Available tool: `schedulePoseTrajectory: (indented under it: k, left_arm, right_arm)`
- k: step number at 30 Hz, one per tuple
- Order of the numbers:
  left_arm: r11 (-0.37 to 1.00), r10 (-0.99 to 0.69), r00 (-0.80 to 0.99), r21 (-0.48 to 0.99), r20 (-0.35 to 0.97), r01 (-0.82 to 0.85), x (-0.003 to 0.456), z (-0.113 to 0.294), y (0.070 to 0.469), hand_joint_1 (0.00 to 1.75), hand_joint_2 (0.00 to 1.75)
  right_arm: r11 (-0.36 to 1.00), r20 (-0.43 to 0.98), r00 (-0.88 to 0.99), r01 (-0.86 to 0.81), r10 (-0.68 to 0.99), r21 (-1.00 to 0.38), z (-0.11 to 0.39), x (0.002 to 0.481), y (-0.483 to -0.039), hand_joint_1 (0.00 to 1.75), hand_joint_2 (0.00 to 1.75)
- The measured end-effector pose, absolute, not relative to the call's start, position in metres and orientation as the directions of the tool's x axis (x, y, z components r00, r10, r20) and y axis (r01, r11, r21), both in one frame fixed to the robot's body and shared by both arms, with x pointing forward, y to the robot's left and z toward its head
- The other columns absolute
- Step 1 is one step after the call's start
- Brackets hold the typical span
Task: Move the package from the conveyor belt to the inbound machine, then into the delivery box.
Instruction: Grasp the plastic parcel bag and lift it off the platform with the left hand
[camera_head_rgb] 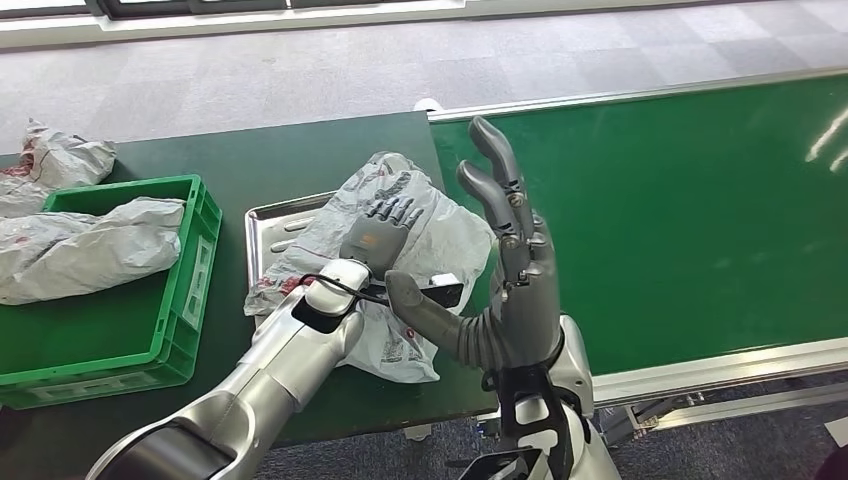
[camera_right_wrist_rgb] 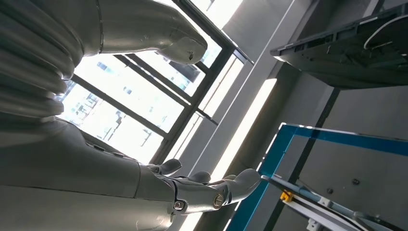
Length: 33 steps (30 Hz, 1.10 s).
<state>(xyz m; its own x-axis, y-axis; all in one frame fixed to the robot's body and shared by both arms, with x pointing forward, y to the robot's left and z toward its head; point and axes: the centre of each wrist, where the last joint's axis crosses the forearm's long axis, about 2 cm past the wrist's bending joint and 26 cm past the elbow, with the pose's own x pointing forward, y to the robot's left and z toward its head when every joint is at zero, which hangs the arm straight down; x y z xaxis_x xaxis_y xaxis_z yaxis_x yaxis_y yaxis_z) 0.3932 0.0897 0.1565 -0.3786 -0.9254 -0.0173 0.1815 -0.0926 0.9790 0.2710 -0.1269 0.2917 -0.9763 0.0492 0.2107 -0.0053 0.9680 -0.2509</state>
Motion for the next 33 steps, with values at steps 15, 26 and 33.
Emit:
schedulePoseTrajectory:
  k: [15, 26, 33]
  left_arm:
    - [-0.051, -0.928, -0.373, 0.981, 0.022, 0.186, 0.3932, 0.1489, 0.0964, 1.75, 1.75]
    - [-0.026, -0.925, -0.379, 0.987, 0.037, 0.161, 0.3929, 0.1481, 0.0974, 1.75, 1.75]
    - [-0.006, -0.928, -0.37, 0.988, 0.051, 0.152, 0.3936, 0.1484, 0.099, 1.75, 1.75]
  right_arm:
    - [0.964, 0.208, -0.976, 0.008, 0.065, -0.267, 0.2914, 0.2711, -0.1268, 0.0, 1.75]
    - [0.964, 0.209, -0.975, 0.017, 0.075, -0.265, 0.2906, 0.2707, -0.127, 0.0, 1.75]
    - [0.964, 0.215, -0.974, 0.017, 0.076, -0.266, 0.2891, 0.27, -0.1271, 0.0, 1.75]
